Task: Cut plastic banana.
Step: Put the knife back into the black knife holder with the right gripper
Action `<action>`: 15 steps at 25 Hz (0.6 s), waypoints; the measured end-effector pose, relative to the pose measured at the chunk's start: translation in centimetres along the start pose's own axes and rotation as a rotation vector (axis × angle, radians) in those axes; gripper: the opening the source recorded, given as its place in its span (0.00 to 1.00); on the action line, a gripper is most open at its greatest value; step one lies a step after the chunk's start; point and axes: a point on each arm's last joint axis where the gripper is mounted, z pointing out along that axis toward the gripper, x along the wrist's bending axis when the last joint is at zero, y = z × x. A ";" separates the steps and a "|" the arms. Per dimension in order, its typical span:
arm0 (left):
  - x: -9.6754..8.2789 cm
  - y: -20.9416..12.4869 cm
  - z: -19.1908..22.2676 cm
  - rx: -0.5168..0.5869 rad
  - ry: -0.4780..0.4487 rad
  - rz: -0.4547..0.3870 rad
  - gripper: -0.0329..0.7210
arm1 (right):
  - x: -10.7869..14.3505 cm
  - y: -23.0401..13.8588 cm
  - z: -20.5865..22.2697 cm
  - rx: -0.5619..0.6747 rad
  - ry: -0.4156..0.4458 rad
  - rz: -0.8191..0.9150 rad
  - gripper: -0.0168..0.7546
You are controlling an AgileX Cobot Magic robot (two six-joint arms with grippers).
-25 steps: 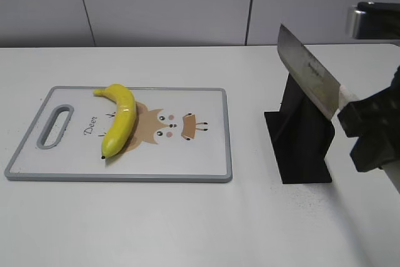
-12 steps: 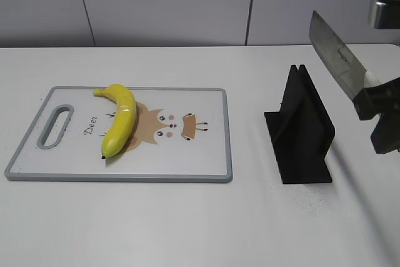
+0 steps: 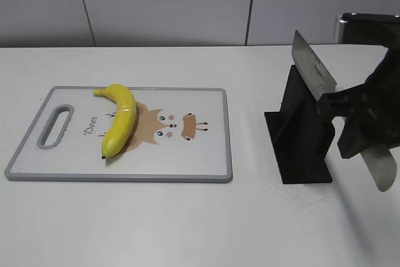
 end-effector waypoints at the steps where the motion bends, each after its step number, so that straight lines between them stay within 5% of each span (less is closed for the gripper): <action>1: 0.0 0.0 0.0 0.000 0.000 0.000 0.67 | 0.1 0.1 0.3 0.003 -0.001 0.000 0.25; 15: 0.0 0.0 0.0 0.000 0.000 0.000 0.65 | 0.0 0.0 0.5 0.024 -0.012 0.000 0.25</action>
